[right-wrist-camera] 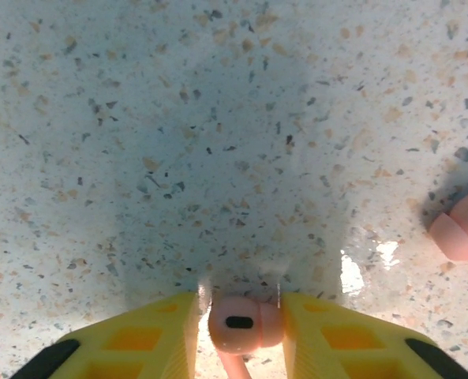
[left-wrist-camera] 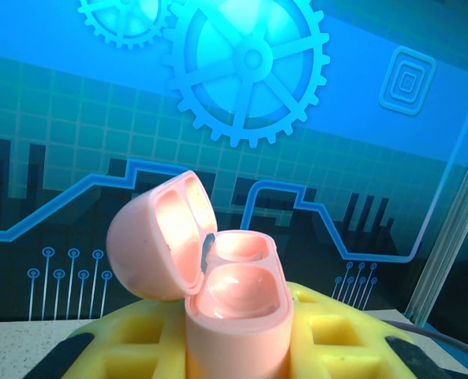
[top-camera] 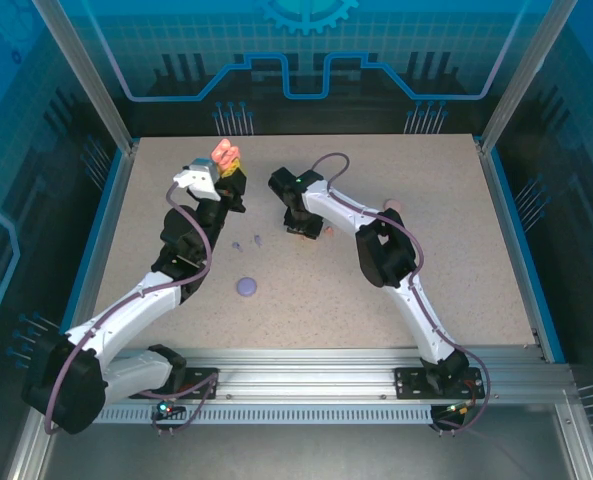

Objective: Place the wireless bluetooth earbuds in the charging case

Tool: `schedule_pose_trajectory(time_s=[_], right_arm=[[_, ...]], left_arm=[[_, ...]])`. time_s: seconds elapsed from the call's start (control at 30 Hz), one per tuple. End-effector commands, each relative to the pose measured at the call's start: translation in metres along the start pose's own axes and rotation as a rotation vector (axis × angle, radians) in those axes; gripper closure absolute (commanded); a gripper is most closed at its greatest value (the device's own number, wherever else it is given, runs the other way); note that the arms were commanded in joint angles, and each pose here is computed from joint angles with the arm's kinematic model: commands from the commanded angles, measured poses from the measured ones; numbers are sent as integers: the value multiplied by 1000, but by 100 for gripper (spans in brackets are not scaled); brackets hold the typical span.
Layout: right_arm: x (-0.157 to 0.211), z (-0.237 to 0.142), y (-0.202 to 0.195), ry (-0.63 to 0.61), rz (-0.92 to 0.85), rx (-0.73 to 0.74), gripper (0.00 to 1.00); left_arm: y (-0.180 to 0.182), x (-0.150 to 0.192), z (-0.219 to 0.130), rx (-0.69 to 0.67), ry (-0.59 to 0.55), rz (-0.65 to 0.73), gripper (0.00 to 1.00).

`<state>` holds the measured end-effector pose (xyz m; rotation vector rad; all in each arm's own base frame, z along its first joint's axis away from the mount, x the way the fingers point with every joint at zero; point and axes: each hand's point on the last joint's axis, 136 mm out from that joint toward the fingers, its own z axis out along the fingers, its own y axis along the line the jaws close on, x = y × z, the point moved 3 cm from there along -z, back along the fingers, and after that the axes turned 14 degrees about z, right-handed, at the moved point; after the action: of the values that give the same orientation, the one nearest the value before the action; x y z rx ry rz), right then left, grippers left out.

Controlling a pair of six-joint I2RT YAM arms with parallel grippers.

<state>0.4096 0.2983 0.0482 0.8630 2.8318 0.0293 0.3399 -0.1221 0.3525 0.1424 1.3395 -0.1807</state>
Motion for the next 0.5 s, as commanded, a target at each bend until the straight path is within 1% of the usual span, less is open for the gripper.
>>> schedule_pose_trajectory(time_s=[0.0,0.2,0.3,0.47], right_arm=[[8,13,-5,14,-49,27,71],[8,12,-3,3,-132,-5,78],[6,7,-5,-18,-161,-13,79],[0,-11,-9,-52,-168,-64,79]], left_arm=[[-3,-10,-6,28,-35,-32,100],[-5,-10,-8,48,-29,-45,100],[-6,-9,-10,56,-21,-52,100],[-10,-8,-12,88,-18,-59,100]])
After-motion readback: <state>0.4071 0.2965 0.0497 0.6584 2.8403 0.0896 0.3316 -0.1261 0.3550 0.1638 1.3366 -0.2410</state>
